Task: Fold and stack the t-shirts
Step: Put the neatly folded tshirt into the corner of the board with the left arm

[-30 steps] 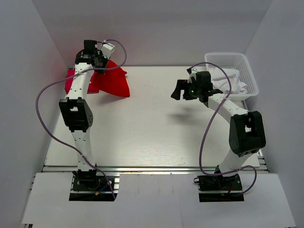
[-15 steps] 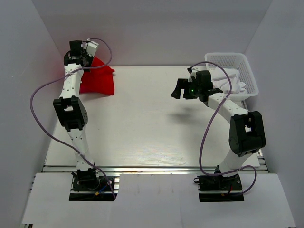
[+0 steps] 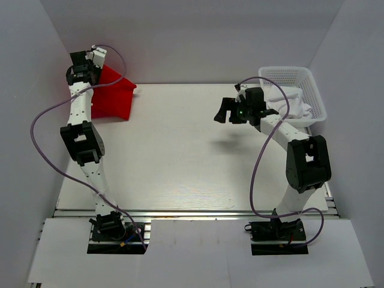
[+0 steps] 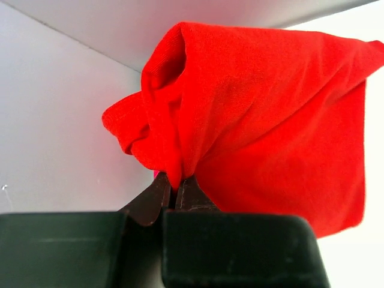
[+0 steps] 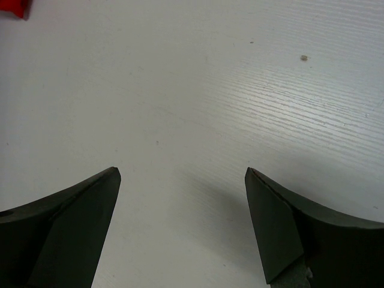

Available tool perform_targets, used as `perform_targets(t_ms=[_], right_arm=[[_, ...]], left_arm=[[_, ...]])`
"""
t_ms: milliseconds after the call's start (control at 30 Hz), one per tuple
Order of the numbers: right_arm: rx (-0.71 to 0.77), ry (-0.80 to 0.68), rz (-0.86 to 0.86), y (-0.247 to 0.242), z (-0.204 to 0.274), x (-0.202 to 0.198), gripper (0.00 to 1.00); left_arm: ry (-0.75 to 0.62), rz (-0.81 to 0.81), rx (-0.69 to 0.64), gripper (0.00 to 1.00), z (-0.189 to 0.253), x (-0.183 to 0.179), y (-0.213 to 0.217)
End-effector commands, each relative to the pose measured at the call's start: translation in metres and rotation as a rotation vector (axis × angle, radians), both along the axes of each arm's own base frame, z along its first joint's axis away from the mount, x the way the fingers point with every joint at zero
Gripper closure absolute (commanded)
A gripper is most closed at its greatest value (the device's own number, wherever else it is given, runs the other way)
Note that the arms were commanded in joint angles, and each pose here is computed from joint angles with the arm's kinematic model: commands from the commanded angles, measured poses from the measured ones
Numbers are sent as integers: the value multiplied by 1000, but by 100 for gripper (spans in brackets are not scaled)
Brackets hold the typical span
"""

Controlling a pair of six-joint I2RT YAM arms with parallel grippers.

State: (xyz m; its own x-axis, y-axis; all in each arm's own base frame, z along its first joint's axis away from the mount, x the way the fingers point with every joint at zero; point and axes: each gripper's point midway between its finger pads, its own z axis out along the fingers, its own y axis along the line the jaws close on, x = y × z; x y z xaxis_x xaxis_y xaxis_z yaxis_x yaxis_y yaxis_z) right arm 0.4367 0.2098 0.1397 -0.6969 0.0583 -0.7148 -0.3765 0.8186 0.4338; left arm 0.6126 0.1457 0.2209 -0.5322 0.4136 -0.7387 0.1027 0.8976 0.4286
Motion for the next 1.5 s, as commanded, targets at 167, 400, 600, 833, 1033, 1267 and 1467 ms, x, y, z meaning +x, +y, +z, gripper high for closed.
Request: perform_targets(t_ms=[167,400,600,833,1033,1267,1467], right_arm=[[33,-55,16,10,21,13,10],[51,-39,27,16,18,17,10],[54,-27,42,21,15,18,10],[50,-39,61,26,21,14,10],[50,-39,75,28,19,8,10],[38,-49,64,22,20,-1,10],[28,-36,54,20,15,3,10]], left_arm=[[-74,95,55,100,-27,25,38],[-100,295,132,93,-44,27,79],[-101,436,166,0,-51,21,100],[-202,516,80,0,-9,13,87],[-234,418,-125,0,-3,11,46],[-193,232,-298,0,-22,33,12],[-117,254,-411,0,-76,39,23]])
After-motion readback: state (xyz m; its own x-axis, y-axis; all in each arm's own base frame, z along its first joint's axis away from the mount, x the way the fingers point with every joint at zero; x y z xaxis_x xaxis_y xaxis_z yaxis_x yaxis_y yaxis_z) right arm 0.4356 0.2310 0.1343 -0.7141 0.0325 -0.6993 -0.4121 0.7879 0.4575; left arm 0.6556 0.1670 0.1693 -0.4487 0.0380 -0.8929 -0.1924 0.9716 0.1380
